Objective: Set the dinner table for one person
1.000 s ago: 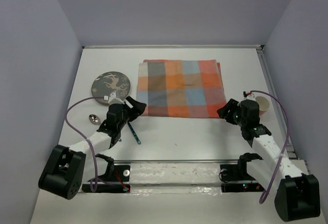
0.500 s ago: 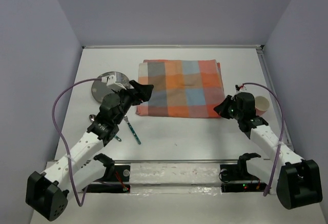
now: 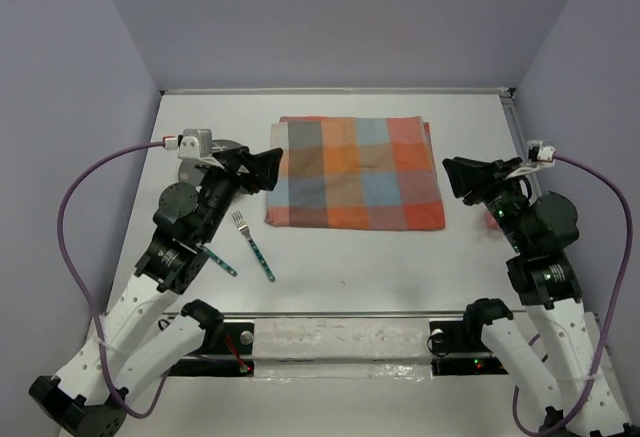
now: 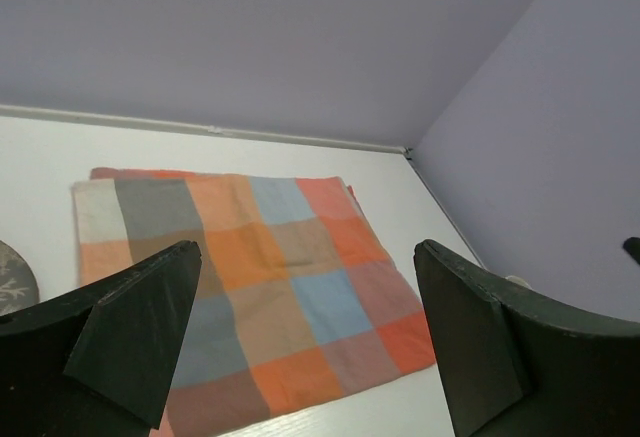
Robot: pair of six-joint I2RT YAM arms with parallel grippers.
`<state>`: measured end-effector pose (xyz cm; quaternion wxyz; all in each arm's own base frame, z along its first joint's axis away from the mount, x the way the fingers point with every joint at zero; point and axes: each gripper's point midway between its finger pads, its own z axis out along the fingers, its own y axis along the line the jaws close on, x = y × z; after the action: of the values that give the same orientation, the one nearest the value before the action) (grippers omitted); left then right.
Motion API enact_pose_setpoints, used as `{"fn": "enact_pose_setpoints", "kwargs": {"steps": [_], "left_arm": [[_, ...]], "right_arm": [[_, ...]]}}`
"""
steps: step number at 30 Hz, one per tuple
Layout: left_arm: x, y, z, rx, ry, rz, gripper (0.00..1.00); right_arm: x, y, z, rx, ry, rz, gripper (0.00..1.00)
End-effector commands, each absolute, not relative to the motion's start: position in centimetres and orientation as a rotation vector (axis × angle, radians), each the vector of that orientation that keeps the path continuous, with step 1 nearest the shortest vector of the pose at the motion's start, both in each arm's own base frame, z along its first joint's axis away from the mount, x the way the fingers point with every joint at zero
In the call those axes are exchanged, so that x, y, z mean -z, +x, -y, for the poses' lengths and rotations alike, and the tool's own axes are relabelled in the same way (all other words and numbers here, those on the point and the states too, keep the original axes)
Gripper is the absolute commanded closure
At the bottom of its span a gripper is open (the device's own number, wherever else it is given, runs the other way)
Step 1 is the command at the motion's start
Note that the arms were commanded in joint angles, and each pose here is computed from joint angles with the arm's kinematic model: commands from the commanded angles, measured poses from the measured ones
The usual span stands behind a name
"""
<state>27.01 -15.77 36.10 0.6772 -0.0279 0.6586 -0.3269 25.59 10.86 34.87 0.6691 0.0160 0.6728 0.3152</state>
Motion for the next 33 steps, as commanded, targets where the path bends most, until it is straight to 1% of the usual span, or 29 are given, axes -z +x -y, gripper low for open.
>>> {"fn": "enact_pose_setpoints", "kwargs": {"steps": [1, 3, 5, 6, 9, 13, 14, 15, 16, 17, 18, 19, 20, 21, 22, 23, 24, 25, 26, 27, 29, 30, 32, 33], "left_arm": [[-38.3, 25.9, 14.4, 0.653, 0.000, -1.408, 0.01], [-38.7, 25.5, 13.8, 0.629, 0.006, -1.392, 0.01], [-39.1, 25.2, 13.4, 0.615, 0.003, -1.379, 0.01], [-39.2, 25.0, 13.0, 0.602, 0.002, -1.369, 0.01], [-39.8, 24.4, 12.2, 0.578, -0.001, -1.346, 0.01], [-39.2, 24.4, 10.6, 0.502, -0.039, -1.360, 0.01], [-39.1, 24.5, 10.3, 0.486, -0.050, -1.360, 0.01], [-38.7, 24.8, 9.9, 0.465, -0.070, -1.369, 0.01], [-38.4, 24.9, 9.9, 0.459, -0.074, -1.376, 0.01], [-38.3, 25.1, 9.9, 0.450, -0.076, -1.380, 0.01], [-38.0, 25.3, 9.9, 0.442, -0.076, -1.387, 0.01], [-37.7, 25.5, 9.6, 0.426, -0.089, -1.394, 0.01], [-37.2, 25.6, 9.5, 0.409, -0.088, -1.402, 0.01], [-37.2, 25.6, 9.4, 0.406, -0.091, -1.404, 0.01], [-37.0, 25.7, 9.1, 0.383, -0.093, -1.406, 0.01], [-37.0, 25.7, 8.8, 0.368, -0.098, -1.406, 0.01], [-37.2, 25.6, 8.5, 0.351, -0.097, -1.399, 0.01], [-37.4, 25.5, 8.4, 0.346, -0.096, -1.393, 0.01], [-37.8, 25.3, 8.2, 0.347, -0.094, -1.384, 0.01], [-37.9, 25.1, 8.2, 0.346, -0.091, -1.380, 0.01], [-38.0, 25.0, 8.1, 0.346, -0.091, -1.375, 0.01], [-38.0, 24.9, 8.1, 0.353, -0.093, -1.366, 0.01], [-38.0, 24.8, 8.4, 0.375, -0.087, -1.360, 0.01], [-38.0, 24.8, 8.6, 0.386, -0.083, -1.354, 0.01]], "right_arm": [[-36.4, 24.8, -10.7, -0.685, -0.004, -1.471, 0.52], [-35.9, 24.9, -11.6, -0.725, -0.043, -1.500, 0.46], [-34.5, 25.9, -12.9, -0.782, -0.067, -1.566, 0.43], [-34.5, 25.7, -14.0, -0.837, -0.120, -1.570, 0.37], [-31.6, 27.3, -15.2, -0.912, -0.104, -1.661, 0.30], [-28.8, 28.2, -19.8, -1.024, -0.156, -1.735, 0.25], [-27.9, 28.6, -20.9, -1.018, -0.160, -1.760, 0.25], [-26.2, 30.3, -22.0, -0.985, -0.129, -1.814, 0.25], [-25.8, 29.9, -24.5, -1.028, -0.169, -1.838, 0.25], [-25.4, 30.3, -25.9, -1.046, -0.175, -1.855, 0.26], [-26.2, 31.2, -27.2, -1.054, -0.169, -1.839, 0.28], [-24.4, 32.4, -28.9, -1.066, -0.163, -1.878, 0.29], [-25.5, 32.8, -30.9, -1.092, -0.189, -1.853, 0.32], [-23.7, 32.9, -31.8, -1.098, -0.188, -1.898, 0.34], [-25.2, 34.0, -33.1, -1.114, -0.181, -1.857, 0.36], [-22.9, 34.9, -34.6, -1.119, -0.179, -1.909, 0.37], [-24.5, 35.3, -36.5, -1.155, -0.199, -1.863, 0.40], [-22.2, 36.1, -37.9, -1.161, -0.190, -1.915, 0.42], [-21.9, 36.0, -39.3, -1.186, -0.204, -1.916, 0.46], [-23.3, 36.6, -40.6, -1.228, -0.193, -1.872, 0.46], [-22.6, 37.1, -42.6, -1.252, -0.201, -1.883, 0.47], [-20.2, 37.5, -44.0, -1.244, -0.205, -1.928, 0.49], [-19.5, 38.2, -45.4, -1.262, -0.184, -1.944, 0.50], [-18.8, 39.5, -46.4, -1.257, -0.168, -1.942, 0.50]]}}
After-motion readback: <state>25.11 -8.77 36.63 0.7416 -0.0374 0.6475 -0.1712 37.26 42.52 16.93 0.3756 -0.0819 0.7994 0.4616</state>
